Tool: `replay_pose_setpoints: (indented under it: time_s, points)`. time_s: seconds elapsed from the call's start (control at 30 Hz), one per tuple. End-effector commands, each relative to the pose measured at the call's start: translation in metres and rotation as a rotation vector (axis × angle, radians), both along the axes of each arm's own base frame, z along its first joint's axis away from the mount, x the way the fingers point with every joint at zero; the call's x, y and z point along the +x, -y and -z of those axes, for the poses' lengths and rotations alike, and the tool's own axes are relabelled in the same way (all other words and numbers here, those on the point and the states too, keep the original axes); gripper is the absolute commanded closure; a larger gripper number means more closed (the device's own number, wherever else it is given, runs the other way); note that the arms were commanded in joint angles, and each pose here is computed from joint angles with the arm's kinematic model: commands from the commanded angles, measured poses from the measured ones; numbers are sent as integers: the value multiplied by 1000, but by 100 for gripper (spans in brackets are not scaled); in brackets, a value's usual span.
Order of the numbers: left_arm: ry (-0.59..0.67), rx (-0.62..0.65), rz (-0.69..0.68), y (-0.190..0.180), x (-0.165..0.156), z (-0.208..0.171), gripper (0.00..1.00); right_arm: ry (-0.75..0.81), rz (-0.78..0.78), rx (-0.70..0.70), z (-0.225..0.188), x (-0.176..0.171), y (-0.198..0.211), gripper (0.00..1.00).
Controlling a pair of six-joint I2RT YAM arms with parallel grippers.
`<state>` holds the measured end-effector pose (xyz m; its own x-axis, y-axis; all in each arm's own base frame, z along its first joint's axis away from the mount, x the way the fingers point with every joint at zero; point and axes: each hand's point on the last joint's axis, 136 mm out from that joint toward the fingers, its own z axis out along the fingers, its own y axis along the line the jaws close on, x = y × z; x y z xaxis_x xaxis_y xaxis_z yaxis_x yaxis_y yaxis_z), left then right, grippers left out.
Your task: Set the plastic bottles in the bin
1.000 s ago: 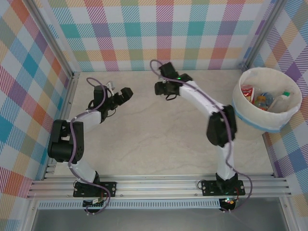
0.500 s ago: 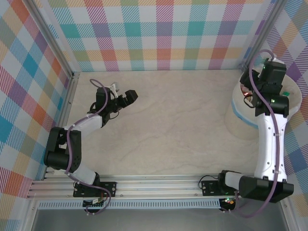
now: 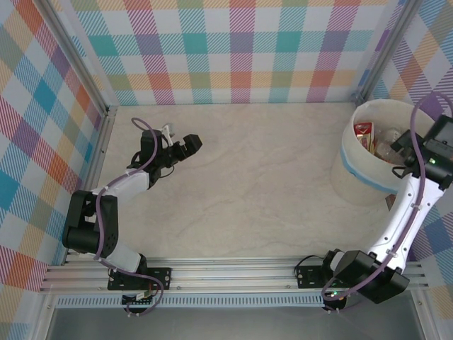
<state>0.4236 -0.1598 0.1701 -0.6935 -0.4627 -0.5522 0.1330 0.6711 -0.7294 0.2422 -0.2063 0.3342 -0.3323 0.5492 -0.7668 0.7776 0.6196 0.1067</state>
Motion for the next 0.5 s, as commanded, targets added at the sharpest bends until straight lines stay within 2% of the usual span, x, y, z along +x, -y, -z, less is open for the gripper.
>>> replay_pose_setpoints:
  time_s: [0.0, 0.13, 0.23, 0.37, 0.47]
  points:
    - [-14, 3, 20, 5, -4, 6, 0, -8, -17, 105, 25, -1, -4, 0]
    - [-16, 20, 21, 4, -4, 9, 0, 7, -66, 251, 53, 22, -10, 4]
    - [-25, 31, 14, 2, -5, 12, 0, 40, -87, 271, 54, 28, -17, 21]
    - [-24, 31, 7, 1, -6, 11, 0, 50, -236, 290, 49, 37, -49, 43]
    - [-21, 30, -1, 0, -5, 9, 0, 39, -353, 309, 49, 42, -79, 54]
